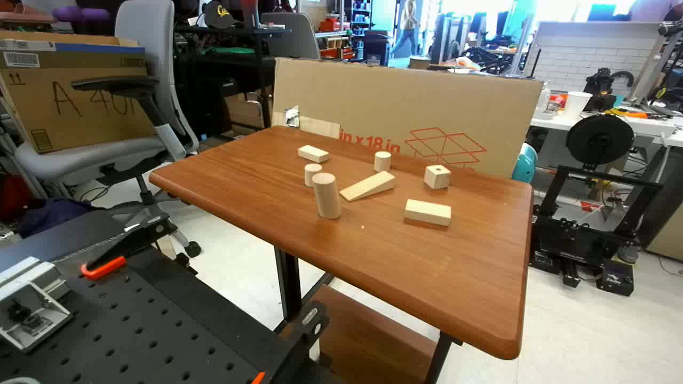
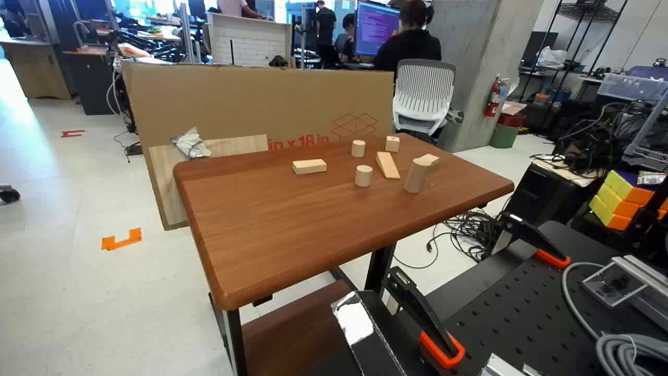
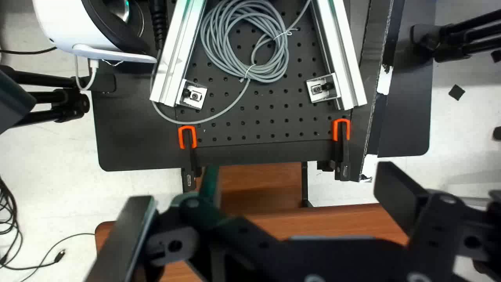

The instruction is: Move the sloped wooden block to the left of the cylindrical block

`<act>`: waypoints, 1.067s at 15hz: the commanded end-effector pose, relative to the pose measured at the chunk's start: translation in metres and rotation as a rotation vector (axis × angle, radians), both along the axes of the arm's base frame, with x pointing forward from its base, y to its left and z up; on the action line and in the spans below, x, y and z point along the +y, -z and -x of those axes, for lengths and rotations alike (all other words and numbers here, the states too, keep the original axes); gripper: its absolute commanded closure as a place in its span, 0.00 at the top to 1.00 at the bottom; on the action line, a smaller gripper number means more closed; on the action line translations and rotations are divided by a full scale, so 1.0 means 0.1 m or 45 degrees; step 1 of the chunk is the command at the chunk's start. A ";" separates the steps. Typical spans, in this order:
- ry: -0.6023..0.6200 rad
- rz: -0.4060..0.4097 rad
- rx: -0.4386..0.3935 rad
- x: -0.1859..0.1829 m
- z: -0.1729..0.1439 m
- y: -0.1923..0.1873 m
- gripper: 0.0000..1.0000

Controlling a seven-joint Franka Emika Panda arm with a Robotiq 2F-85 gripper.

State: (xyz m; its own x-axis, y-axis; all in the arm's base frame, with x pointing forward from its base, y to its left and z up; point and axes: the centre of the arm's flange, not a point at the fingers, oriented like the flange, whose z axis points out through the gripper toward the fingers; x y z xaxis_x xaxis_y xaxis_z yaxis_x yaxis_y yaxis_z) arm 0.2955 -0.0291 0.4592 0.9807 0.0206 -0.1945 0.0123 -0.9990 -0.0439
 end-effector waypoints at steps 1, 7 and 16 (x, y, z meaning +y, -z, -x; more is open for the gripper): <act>0.000 0.000 -0.001 0.00 0.00 0.00 1.00; 0.000 0.000 -0.001 0.00 0.00 0.00 1.00; 0.077 -0.049 -0.101 -0.12 -0.71 -0.03 1.00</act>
